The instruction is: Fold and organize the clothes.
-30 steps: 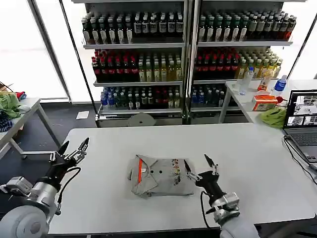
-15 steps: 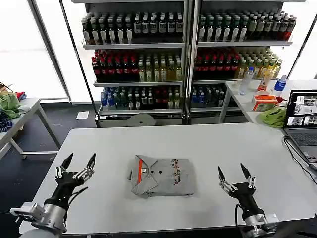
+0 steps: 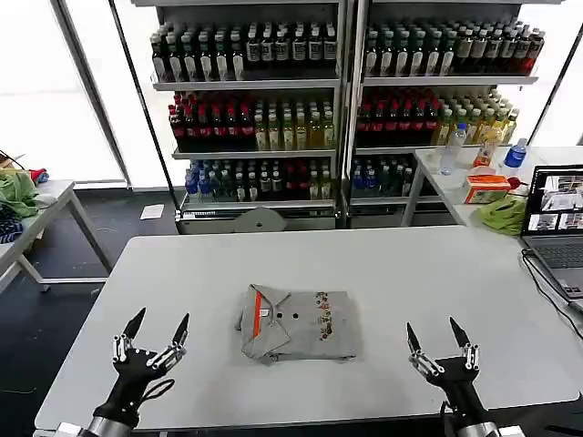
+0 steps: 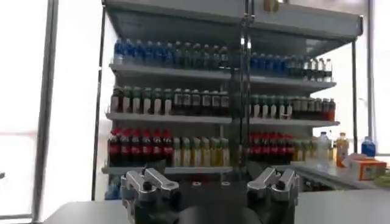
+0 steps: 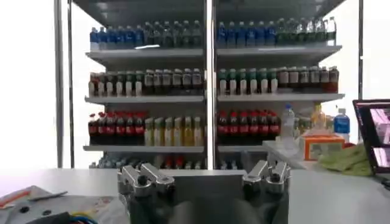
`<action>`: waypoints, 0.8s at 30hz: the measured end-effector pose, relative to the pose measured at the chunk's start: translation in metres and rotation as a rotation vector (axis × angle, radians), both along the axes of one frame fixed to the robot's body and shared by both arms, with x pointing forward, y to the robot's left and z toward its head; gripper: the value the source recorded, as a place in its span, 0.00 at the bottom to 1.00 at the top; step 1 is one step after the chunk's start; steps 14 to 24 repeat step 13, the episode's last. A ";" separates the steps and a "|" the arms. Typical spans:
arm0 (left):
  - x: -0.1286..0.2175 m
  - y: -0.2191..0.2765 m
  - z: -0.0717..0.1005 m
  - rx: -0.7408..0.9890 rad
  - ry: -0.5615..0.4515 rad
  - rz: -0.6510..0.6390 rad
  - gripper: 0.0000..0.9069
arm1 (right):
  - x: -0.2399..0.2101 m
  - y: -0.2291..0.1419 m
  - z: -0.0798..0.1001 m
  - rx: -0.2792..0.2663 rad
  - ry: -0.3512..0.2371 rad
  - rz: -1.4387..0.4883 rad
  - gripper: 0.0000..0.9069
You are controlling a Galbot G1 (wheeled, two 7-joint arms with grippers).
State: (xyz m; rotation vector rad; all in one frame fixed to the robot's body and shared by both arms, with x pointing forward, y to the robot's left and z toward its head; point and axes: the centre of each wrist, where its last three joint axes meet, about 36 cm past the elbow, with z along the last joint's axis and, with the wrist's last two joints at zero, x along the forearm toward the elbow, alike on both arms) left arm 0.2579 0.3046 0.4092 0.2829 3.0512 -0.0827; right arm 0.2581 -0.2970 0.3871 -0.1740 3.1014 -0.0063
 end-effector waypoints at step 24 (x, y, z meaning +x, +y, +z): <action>-0.018 -0.007 -0.019 0.008 -0.029 -0.063 1.00 | -0.003 0.015 -0.005 0.007 -0.037 0.041 1.00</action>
